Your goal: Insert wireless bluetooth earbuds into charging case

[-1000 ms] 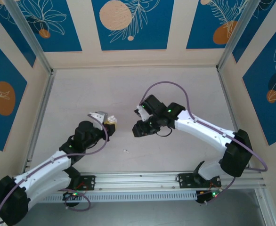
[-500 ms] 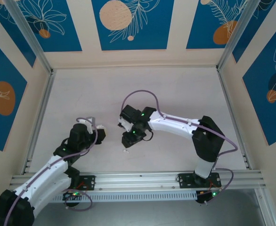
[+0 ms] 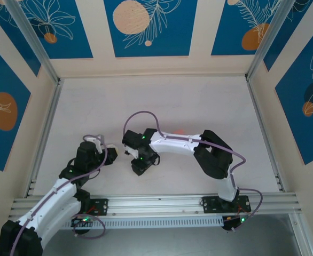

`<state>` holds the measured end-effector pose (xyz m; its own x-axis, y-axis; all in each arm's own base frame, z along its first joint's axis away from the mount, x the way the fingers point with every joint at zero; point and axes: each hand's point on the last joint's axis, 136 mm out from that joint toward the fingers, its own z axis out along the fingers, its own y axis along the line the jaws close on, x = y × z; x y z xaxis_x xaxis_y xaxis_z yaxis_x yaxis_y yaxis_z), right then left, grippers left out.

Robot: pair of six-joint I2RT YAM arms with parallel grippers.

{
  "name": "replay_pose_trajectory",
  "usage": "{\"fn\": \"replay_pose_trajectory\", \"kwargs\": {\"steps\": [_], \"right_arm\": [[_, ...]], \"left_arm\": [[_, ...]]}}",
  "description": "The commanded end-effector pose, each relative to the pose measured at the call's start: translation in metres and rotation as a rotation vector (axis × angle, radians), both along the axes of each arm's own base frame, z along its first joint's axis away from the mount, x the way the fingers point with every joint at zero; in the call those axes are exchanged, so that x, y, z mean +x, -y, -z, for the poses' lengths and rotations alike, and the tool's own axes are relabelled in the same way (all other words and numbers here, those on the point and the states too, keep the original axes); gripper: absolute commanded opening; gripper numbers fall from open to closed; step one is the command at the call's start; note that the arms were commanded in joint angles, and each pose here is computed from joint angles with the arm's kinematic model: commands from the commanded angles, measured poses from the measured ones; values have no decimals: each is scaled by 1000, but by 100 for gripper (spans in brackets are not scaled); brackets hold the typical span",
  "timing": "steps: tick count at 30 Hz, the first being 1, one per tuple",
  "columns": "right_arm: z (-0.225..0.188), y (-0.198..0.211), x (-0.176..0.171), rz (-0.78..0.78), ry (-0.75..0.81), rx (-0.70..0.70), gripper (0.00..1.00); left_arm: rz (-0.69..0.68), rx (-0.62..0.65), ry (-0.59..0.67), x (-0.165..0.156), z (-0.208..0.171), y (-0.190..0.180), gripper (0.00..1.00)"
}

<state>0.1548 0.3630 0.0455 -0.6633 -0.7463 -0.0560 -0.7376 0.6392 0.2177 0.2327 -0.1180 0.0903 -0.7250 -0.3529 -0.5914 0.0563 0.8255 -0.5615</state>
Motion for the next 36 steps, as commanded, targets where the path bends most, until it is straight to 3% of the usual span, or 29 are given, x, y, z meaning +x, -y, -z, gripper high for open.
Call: {"fn": "replay_pose_trajectory", "kwargs": {"steps": [1,22,36], "right_arm": [[1,1,3,-21,27,-38,43],[27,-6,1,-13,14,-71,41],[40,-2,0,19,13,-97,32]], "left_arm": [[-7,-16,2,-1,-2,-2,18],[-17,-15,17,0,-3,-4,18],[-14,-6,17,0,-2,-5,18]]}}
